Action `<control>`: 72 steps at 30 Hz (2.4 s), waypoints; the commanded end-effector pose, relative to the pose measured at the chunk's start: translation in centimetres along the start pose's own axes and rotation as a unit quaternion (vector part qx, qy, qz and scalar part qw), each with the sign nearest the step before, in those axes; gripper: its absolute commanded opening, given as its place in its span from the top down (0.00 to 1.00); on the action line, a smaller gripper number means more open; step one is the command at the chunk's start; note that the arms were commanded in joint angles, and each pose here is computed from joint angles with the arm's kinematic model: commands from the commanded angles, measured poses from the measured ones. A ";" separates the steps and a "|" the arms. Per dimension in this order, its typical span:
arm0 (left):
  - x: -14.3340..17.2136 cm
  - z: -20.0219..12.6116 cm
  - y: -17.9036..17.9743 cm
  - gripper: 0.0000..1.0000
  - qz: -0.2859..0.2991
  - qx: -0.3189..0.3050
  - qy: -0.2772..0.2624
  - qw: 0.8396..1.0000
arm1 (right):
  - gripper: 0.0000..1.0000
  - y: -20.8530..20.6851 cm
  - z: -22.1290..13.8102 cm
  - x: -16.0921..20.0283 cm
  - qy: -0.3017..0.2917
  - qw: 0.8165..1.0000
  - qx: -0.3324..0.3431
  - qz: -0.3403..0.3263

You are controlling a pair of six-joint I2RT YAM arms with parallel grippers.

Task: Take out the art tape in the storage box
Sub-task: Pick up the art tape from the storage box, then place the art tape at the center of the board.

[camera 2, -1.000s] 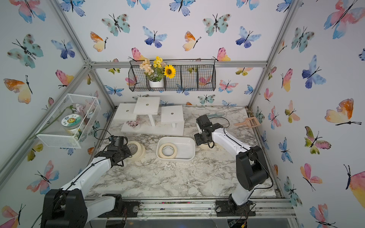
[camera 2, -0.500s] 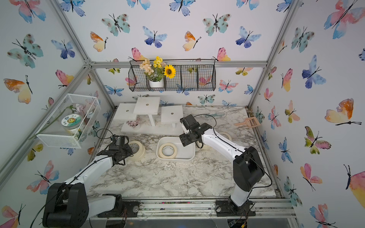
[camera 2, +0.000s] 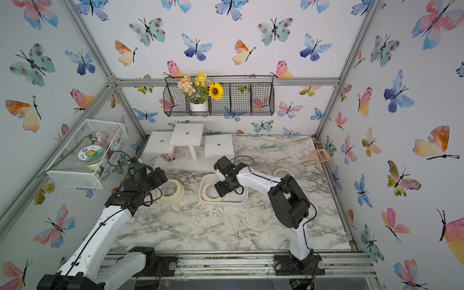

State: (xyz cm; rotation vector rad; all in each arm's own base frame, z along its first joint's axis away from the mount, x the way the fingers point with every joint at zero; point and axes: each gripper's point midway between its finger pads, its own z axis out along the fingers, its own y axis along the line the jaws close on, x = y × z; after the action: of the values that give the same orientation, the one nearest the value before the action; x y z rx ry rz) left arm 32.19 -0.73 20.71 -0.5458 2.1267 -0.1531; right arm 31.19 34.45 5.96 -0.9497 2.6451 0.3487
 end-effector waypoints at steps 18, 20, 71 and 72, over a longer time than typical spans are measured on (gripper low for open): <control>2.7 2.1 -4.3 0.01 0.095 -0.003 0.016 0.995 | 0.62 0.2 2.7 -0.3 0.034 0.999 0.030 0.006; 2.8 2.2 -4.3 0.01 0.097 -0.004 0.018 0.995 | 0.69 0.3 2.3 -0.3 0.033 0.999 0.031 0.004; 2.4 2.8 -5.0 0.01 0.142 -0.003 -0.016 0.990 | 0.98 -23.4 -6.8 5.9 0.083 0.958 0.168 0.219; 2.4 2.8 -4.9 0.01 0.142 -0.004 -0.017 0.990 | 0.98 -23.4 -6.7 6.1 0.085 0.957 0.170 0.219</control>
State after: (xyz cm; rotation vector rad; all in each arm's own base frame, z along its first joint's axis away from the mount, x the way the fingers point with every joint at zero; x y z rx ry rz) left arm 35.04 -6.31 18.25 -0.2495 2.1754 -0.0048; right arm 41.37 11.07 7.57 -0.2814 2.8944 -0.1129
